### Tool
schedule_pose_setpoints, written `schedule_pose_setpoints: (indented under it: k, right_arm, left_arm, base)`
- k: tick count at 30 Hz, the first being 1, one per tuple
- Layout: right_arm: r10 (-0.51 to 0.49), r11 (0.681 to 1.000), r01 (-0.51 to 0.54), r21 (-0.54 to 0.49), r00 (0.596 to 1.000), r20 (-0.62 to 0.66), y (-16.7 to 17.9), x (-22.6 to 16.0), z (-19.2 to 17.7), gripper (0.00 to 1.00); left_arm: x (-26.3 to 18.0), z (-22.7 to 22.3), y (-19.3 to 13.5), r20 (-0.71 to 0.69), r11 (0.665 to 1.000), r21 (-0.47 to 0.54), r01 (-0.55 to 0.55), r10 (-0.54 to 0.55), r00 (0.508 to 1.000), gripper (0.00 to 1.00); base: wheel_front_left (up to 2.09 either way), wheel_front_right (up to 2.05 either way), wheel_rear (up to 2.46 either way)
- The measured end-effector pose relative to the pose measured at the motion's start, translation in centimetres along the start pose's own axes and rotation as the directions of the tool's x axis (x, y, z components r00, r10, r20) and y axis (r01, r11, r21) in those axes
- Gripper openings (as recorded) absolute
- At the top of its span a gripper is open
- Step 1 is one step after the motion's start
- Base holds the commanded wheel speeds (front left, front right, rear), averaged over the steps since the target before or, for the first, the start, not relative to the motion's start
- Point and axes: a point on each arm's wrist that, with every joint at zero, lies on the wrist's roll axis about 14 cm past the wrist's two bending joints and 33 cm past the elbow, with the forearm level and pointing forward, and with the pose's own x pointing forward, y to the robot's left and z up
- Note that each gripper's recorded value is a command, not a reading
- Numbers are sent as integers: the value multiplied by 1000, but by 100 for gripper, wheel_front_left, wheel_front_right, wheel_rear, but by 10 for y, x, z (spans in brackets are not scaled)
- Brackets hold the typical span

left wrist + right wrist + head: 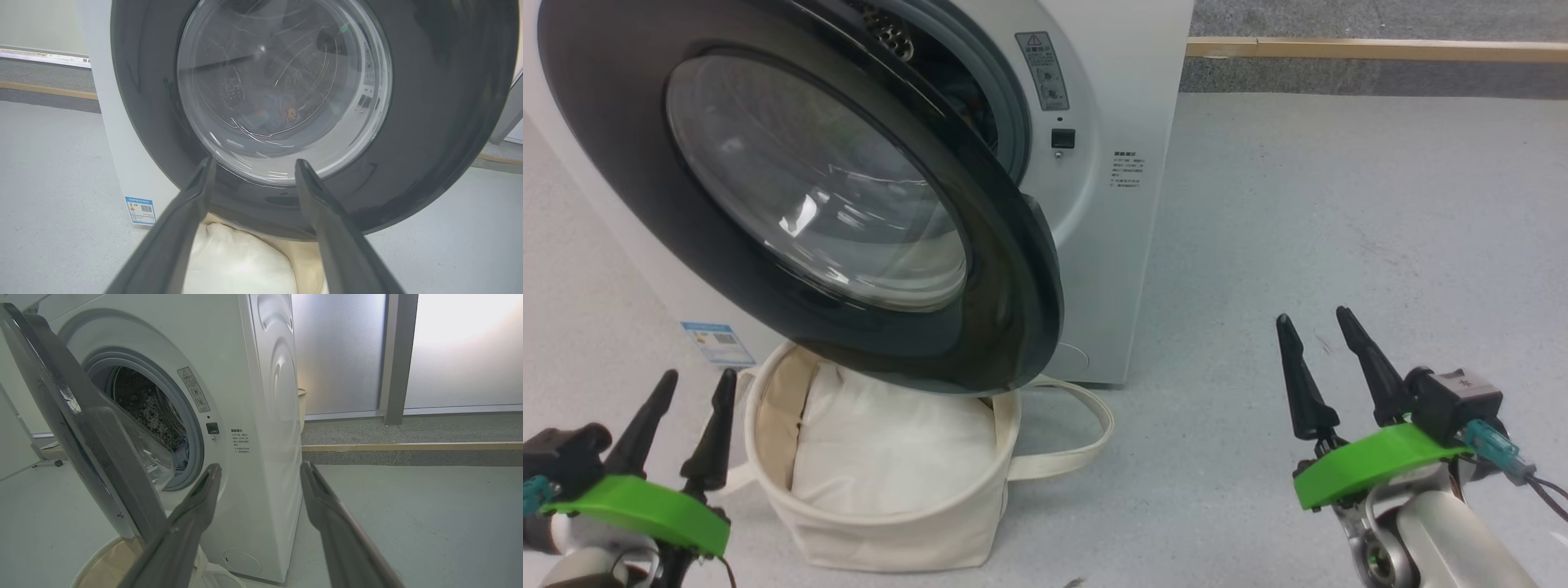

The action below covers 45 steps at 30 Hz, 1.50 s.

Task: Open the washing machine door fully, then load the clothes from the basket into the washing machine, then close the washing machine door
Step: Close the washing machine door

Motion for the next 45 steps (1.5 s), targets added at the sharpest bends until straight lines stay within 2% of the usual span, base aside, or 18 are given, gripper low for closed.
schedule_pose_setpoints:
  k: [24, 38, 39, 40, 45]
  right_arm:
    - [-42, 999, 42, 2, 999, 1, -12, -9, 1, 100]
    - [-21, 1000, 21, 4, 1000, -4, -5, -8, 0, 100]
    - [-14, 1000, 14, 8, 1000, -5, -3, -7, -1, 60]
    - [-4, 1000, 4, 15, 1000, -8, 1, -6, -2, 0]
    - [145, 989, -145, 11, 988, -47, 45, 8, -14, 0]
  left_arm:
    - [19, 17, -15, 69, 1000, -6, 19, -18, 997, 100]
    - [17, 19, -14, 76, 1000, -9, 13, -12, 997, 100]
    - [16, 19, -13, 75, 1000, -4, 13, -12, 997, 100]
    - [15, 18, -14, 71, 1000, 8, 16, -16, 997, 100]
    - [9, 17, -10, 65, 1000, 19, 4, -5, 998, 100]
  base:
    - [0, 0, 0]
    - [0, 0, 0]
    - [0, 0, 0]
    - [0, 0, 0]
    - [0, 0, 0]
